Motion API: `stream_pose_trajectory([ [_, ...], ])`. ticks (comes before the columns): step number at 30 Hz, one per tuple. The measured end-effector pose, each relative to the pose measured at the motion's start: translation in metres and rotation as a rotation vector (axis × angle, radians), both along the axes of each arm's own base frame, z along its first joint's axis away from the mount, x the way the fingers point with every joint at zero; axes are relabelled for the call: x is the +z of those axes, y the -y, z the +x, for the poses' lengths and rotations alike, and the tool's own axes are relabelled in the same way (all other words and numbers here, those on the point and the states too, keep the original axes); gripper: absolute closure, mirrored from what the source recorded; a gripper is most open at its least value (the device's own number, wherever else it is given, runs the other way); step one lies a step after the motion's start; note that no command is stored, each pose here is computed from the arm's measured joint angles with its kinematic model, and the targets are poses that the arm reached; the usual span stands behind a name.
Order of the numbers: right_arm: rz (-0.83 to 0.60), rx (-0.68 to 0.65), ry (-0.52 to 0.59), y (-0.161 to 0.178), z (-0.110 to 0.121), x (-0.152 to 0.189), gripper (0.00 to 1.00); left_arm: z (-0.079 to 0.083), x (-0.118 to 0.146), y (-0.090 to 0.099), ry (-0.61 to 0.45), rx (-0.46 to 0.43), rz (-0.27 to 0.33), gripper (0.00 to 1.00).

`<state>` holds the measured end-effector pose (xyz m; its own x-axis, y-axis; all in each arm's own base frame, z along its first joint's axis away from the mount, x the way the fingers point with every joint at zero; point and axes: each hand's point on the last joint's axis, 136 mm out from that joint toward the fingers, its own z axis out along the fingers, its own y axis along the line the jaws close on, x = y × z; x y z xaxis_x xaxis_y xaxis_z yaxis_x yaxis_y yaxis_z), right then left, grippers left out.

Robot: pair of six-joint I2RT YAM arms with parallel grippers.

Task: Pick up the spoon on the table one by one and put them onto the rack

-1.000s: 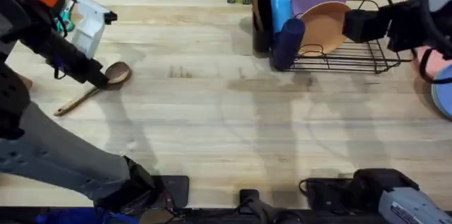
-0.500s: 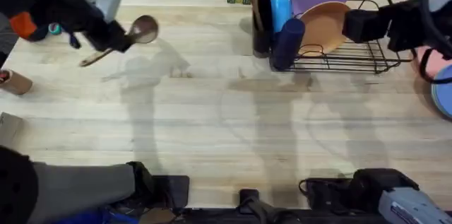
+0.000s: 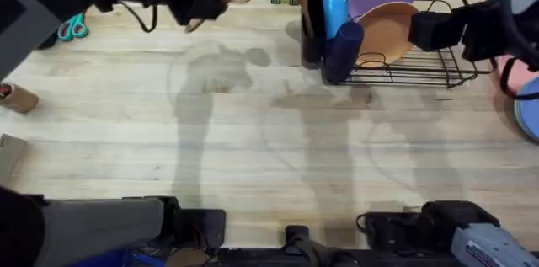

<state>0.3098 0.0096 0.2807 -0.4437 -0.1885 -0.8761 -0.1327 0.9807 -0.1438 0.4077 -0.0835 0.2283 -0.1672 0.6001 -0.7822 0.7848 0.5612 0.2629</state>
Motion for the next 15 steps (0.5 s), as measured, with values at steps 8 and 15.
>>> stream_pose_trajectory([
  [8,0.000,0.000,0.000,0.000,0.000,0.000,0.005,0.002,0.079,0.084,0.223,-0.239,-0.277,0.953],
  [15,0.000,0.000,0.000,0.000,0.000,0.000,0.005,-0.014,0.104,0.124,0.162,-0.300,-0.436,0.960],
])
